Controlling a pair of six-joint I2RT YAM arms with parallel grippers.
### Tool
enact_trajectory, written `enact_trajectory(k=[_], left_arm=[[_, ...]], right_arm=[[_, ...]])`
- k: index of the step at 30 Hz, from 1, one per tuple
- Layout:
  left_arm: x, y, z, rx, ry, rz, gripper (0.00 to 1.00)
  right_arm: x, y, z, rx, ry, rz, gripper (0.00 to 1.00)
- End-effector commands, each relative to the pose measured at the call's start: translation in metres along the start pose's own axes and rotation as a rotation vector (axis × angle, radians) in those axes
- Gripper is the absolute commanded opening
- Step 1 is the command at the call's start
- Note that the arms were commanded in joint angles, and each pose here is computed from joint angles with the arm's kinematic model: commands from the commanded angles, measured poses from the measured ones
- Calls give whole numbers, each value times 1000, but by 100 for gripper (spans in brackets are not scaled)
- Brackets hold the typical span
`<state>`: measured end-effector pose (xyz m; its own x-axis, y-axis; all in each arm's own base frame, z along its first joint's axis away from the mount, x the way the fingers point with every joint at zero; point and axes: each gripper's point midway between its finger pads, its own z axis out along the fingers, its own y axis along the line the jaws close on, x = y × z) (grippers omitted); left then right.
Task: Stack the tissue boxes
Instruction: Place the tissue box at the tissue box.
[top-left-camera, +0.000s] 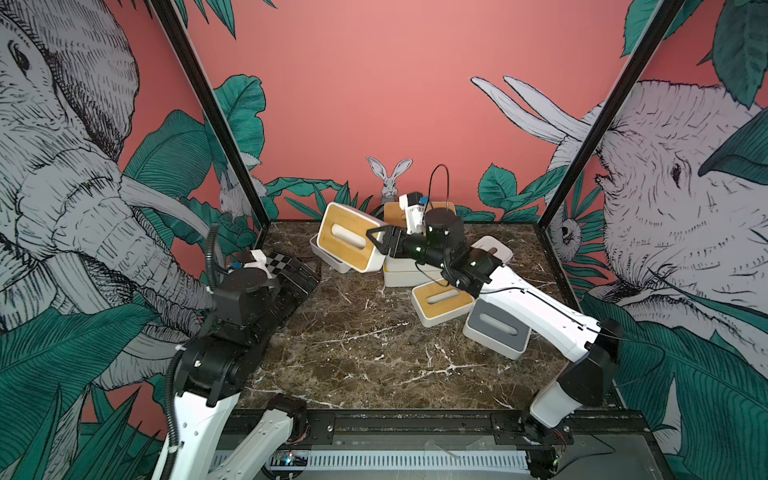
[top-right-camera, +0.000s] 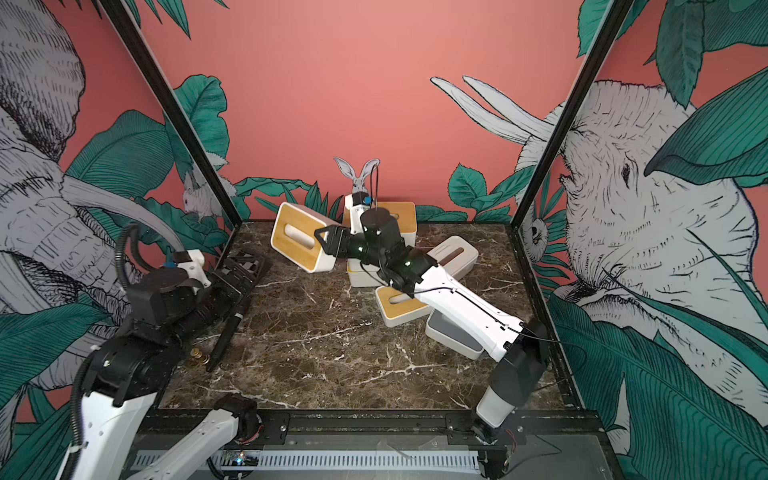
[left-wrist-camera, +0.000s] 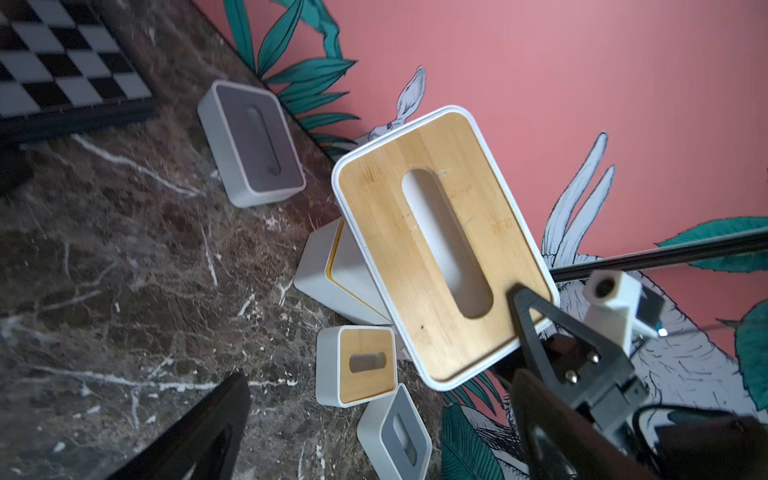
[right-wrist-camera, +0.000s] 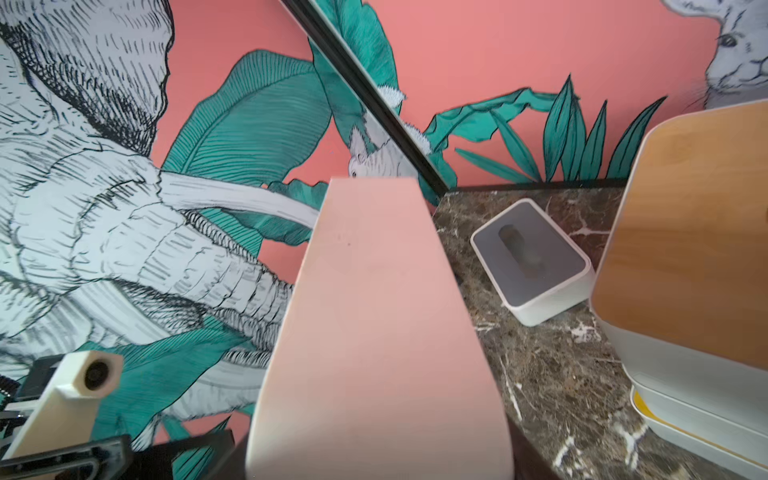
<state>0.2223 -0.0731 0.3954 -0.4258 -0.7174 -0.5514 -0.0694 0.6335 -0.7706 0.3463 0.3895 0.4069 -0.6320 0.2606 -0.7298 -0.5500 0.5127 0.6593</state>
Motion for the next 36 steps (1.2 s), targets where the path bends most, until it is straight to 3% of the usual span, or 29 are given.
enact_trajectory(k=[1,7,15,22,36], left_arm=[[-15,1,-12,-59,-46,211,99],[-17,-9,1,-48,-23,297,99],[2,-13,39,4,71,279,99],[3,-6,49,-29,73,279,99],[10,6,65,-64,87,249,99]], right_arm=[[-45,15,-26,-90,10,46,33],[-88,-17,-66,-72,70,143,32],[-124,-44,-95,-168,127,244,32],[-125,-91,-92,-96,190,255,34],[-118,-131,-77,-83,257,319,34]])
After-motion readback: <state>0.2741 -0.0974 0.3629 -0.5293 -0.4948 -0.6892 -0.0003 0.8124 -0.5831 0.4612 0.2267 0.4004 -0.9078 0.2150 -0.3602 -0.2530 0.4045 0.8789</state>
